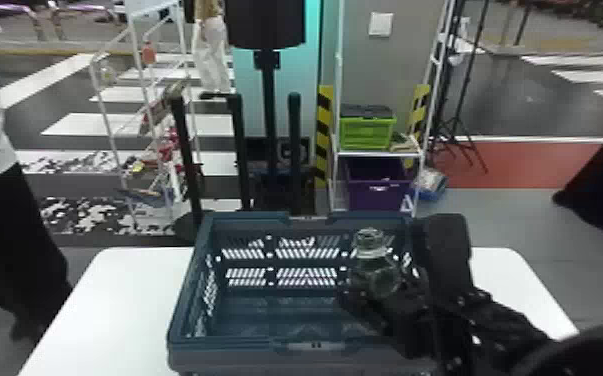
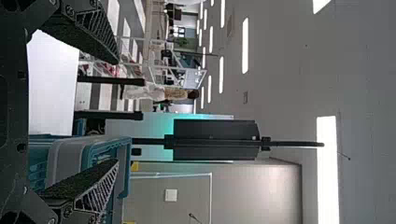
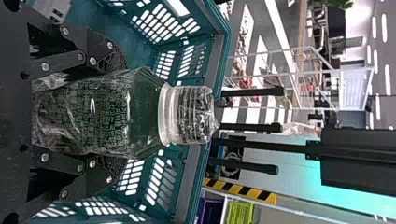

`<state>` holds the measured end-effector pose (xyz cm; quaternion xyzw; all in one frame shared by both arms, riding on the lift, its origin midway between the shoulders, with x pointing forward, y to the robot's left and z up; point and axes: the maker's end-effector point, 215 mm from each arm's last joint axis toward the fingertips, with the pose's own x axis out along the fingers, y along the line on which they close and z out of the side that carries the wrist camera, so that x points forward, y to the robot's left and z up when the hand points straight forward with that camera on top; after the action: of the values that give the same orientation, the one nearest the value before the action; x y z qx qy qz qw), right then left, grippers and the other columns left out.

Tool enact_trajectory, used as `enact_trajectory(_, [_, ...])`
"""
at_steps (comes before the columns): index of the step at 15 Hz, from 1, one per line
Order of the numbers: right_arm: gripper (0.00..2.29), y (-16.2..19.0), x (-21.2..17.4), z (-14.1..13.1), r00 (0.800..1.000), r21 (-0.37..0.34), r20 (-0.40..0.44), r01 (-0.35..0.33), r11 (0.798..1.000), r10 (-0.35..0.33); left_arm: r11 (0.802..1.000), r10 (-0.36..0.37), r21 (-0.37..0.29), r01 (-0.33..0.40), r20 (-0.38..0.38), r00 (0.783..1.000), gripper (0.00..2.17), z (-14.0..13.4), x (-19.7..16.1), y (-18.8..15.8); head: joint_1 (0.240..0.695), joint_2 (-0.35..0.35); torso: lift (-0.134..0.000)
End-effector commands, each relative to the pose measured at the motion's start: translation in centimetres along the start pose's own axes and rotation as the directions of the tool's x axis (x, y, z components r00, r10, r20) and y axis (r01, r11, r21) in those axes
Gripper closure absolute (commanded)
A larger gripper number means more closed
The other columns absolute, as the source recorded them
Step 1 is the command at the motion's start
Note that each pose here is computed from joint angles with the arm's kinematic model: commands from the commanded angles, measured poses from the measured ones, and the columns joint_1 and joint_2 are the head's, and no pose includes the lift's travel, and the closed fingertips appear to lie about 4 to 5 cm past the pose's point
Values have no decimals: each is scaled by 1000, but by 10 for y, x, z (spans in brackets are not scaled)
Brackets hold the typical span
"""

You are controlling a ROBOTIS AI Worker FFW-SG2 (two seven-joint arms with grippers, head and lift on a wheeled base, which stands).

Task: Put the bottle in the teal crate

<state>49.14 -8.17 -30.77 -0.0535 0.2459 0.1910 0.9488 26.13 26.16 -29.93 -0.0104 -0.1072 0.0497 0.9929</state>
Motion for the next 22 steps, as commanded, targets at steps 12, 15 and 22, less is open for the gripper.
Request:
enact_trajectory(12, [1652, 28, 146, -27, 976, 81, -168, -128, 988, 140, 1000, 27, -7, -27, 7, 1000, 140, -4, -5, 11, 499, 0, 0])
enact_trajectory(15, [1652, 16, 164, -31, 975, 89, -180, -115, 989, 129, 999, 36, 2, -36, 4, 999, 140, -6, -5, 18, 499, 0, 0])
enact_trajectory(22, [1646, 4, 186, -47, 964, 128, -227, -110, 986, 138, 999, 46, 4, -46, 4, 999, 140, -6, -4, 23, 499, 0, 0])
